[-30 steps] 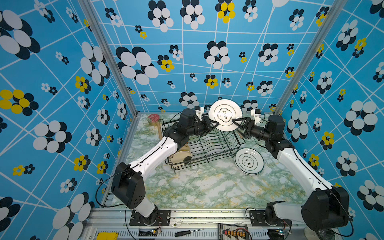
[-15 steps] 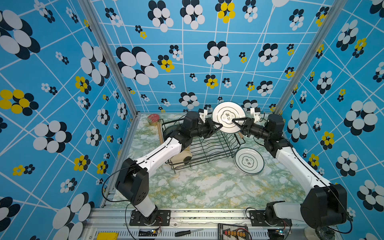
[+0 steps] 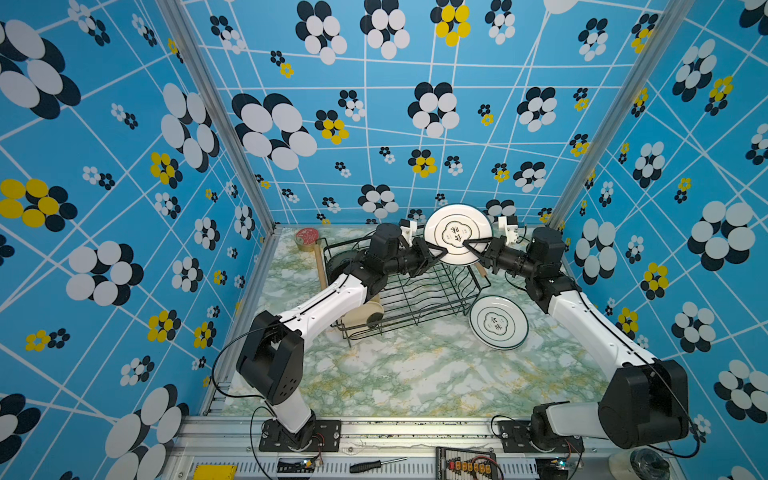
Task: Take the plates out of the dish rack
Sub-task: 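Grasp the raised plate's edge with the right gripper beside the left gripper, then carry the plate toward the stack with the right gripper while the left withdraws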
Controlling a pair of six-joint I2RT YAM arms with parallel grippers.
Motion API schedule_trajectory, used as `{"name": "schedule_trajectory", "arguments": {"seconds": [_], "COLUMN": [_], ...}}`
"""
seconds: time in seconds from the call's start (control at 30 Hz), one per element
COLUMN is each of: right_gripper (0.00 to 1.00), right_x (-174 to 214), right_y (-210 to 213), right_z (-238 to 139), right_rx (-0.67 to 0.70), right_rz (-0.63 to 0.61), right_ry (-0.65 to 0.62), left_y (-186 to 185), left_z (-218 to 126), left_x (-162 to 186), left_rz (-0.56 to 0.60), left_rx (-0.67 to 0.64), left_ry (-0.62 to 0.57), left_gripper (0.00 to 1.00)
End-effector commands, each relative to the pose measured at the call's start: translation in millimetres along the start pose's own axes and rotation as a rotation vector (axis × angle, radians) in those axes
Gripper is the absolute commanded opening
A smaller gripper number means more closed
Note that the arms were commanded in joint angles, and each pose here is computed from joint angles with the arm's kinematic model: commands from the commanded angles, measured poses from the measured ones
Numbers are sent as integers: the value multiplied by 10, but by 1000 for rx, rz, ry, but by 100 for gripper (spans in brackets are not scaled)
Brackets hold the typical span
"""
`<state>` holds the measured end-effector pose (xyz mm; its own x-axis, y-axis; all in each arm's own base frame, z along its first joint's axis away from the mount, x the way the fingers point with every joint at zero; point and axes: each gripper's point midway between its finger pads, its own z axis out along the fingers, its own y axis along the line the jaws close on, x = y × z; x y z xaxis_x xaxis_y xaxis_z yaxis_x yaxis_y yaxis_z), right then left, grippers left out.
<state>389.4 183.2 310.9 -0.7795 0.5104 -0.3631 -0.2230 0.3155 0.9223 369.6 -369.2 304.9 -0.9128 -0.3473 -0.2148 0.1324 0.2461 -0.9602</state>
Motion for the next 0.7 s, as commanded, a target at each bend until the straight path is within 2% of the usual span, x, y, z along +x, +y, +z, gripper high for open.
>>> {"name": "schedule_trajectory", "arguments": {"seconds": [0.0,0.27,0.47,0.67], "right_gripper": [7,0,0,0], "right_x": [-29,-70,-119,-185], "right_y": [138,193,262,240], "right_z": [48,68,65,-95], "right_rx": [-38,-29,10,143], "right_rz": [-45,-68,-121,-215], "right_ry": [10,21,46,63], "left_y": [-124,-107,-2,213], "left_z": [36,-57,-332,-824], "left_x": [38,3,-46,-174], "left_rz": [50,106,208,331], "left_rx": [53,28,-70,-293], "left_ry": [20,12,-22,-87], "left_gripper": [23,50,60,64]}}
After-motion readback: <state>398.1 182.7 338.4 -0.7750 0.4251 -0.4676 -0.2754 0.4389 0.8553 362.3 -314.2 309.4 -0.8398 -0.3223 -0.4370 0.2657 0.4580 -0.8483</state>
